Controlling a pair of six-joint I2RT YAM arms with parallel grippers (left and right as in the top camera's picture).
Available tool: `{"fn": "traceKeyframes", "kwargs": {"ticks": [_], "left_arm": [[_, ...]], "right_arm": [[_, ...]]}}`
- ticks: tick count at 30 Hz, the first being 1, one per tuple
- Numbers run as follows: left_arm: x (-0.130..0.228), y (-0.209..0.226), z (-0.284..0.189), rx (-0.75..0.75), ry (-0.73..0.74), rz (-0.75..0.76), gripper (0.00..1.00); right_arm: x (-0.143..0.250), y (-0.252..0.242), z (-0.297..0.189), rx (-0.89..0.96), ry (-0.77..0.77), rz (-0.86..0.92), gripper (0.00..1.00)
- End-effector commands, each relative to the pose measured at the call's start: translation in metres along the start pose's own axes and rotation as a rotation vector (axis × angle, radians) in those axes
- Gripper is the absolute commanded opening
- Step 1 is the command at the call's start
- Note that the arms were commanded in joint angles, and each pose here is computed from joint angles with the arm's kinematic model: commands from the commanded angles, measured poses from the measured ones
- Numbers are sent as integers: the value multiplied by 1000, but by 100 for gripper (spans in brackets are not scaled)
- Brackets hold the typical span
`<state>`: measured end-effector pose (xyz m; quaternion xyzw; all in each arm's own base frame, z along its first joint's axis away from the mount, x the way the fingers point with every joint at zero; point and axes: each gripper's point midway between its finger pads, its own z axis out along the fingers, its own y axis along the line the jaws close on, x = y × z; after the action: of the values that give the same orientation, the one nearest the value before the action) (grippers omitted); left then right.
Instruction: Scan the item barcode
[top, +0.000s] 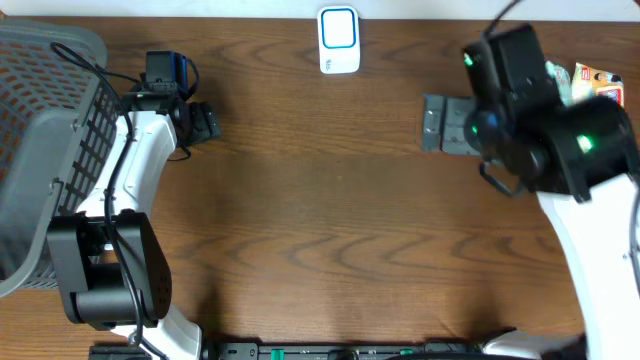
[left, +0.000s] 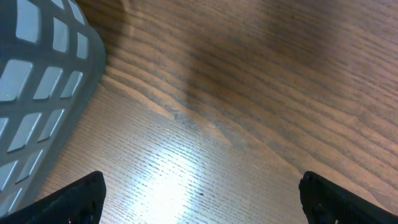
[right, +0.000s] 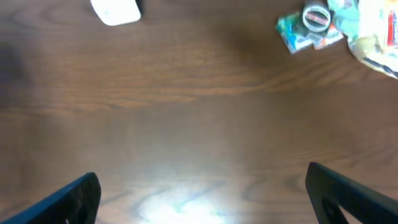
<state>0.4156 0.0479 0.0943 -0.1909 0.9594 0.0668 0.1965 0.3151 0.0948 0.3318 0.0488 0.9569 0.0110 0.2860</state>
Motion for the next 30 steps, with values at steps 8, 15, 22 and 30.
{"fn": "traceKeyframes", "kwargs": {"ticks": [8, 15, 22, 30], "left_arm": [[2, 1, 1, -7, 5, 14, 98], [2, 1, 1, -7, 5, 14, 98], [2, 1, 1, -7, 4, 14, 98], [2, 1, 1, -7, 5, 14, 98]], "right_arm": [[91, -43, -19, -32, -12, 20, 99], [118, -35, -15, -114, 61, 14, 99], [142, -46, -15, -69, 161, -8, 99], [143, -53, -15, -32, 163, -48, 99]]}}
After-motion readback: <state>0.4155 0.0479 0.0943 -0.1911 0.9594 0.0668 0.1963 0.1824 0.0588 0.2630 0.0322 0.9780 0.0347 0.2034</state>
